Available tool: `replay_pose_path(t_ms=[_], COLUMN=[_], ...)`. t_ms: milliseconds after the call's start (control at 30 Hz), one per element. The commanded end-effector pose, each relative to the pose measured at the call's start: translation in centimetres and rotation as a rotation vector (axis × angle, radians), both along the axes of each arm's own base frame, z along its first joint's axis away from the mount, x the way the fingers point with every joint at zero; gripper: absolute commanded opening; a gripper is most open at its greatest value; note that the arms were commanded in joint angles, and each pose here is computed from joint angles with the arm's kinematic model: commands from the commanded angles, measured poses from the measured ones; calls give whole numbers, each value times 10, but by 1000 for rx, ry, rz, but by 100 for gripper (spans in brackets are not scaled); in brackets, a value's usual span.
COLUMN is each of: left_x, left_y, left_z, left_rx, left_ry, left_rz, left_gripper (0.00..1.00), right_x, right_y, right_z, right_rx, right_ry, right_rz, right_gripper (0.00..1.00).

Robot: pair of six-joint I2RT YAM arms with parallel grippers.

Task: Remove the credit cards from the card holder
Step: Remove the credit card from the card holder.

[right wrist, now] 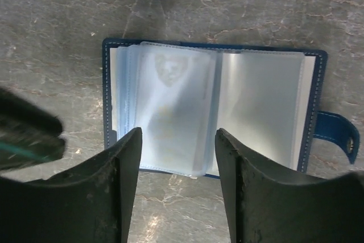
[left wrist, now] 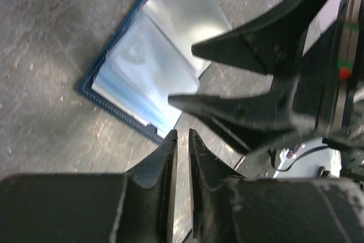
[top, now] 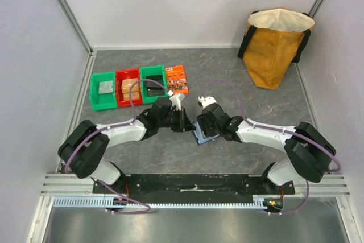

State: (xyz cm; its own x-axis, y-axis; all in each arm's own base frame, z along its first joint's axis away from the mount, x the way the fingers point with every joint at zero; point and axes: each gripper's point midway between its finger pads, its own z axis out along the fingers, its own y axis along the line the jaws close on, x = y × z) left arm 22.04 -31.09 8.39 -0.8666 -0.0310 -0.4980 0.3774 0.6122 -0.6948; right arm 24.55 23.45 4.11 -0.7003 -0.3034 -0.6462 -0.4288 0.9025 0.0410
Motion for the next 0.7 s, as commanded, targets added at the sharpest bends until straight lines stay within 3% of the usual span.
replay_pose_path(t_ms=[0,467,667], left_x=[21,5,2], left_y=[-24,-10,4], left_z=[11,-62,-71], left_rx=[-49,126,185], left_ry=[-40,100,103], left_rz=[-11,-27,0], left_gripper=[17,12,10], right_x=[-2,-9,-6], right_y=[9,9,-4], right_z=[2,-8,-15], right_rx=[41,42,-23], right_ry=[-2,31,24], right_rz=[37,55,13], right_gripper=[65,76,73])
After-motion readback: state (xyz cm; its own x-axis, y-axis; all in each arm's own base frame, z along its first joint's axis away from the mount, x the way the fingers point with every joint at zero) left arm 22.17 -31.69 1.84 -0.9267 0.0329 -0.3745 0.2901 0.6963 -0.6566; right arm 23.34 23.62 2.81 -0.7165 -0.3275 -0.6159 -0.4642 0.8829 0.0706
